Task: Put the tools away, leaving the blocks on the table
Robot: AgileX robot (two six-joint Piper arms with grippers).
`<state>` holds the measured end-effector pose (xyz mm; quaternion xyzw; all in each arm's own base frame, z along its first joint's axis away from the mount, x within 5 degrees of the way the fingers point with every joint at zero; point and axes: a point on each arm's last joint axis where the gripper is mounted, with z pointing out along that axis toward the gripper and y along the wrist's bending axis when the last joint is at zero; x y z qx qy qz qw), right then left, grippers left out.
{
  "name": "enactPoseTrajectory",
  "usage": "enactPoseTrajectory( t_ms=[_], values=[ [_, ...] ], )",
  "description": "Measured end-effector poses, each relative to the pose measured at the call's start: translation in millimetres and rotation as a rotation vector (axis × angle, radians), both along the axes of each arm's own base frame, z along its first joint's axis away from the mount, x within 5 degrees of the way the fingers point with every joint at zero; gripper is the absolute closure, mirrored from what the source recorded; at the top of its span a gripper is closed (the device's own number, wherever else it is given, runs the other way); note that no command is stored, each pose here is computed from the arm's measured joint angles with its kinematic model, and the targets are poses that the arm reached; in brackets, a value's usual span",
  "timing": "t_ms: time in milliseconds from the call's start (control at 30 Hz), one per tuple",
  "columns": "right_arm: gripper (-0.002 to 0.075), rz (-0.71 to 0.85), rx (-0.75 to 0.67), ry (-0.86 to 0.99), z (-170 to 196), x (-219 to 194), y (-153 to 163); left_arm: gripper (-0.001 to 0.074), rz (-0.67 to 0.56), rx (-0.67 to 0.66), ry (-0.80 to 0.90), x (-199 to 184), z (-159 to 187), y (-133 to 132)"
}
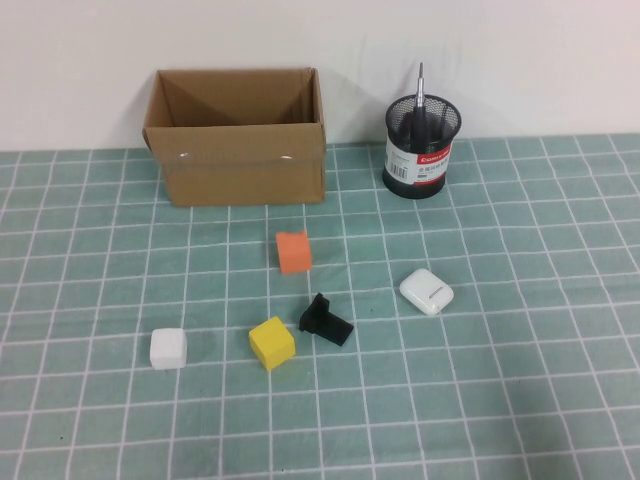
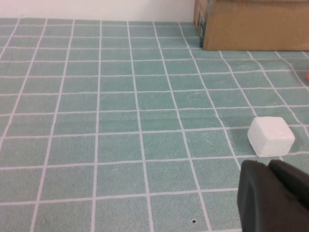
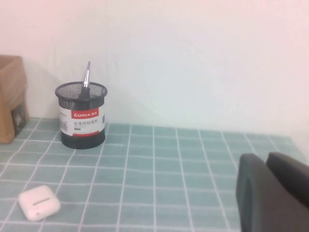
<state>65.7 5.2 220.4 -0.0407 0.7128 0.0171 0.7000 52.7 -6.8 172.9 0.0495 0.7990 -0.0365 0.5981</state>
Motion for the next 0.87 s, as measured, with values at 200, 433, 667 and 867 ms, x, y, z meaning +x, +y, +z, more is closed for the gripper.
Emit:
enactPoseTrajectory(
  t_ms=[200, 433, 667, 867],
  values=[
    [0.0735, -0.024, 0.051, 0.006, -23, -9, -2, 0.0734, 0.0, 0.0, 0.0, 0, 0, 0],
    [0.0736, -0.057, 0.049, 0.109, -34, -10, -5, 0.0734, 0.0, 0.0, 0.0, 0, 0, 0],
    [0.0736, -0.096, 0.058, 0.275, -48, -13, -8, 0.0734, 0.0, 0.0, 0.0, 0, 0, 0],
    [0.0736, -0.098, 0.062, 0.279, -49, -13, -8, 0.0734, 0.0, 0.0, 0.0, 0, 0, 0]
  ],
)
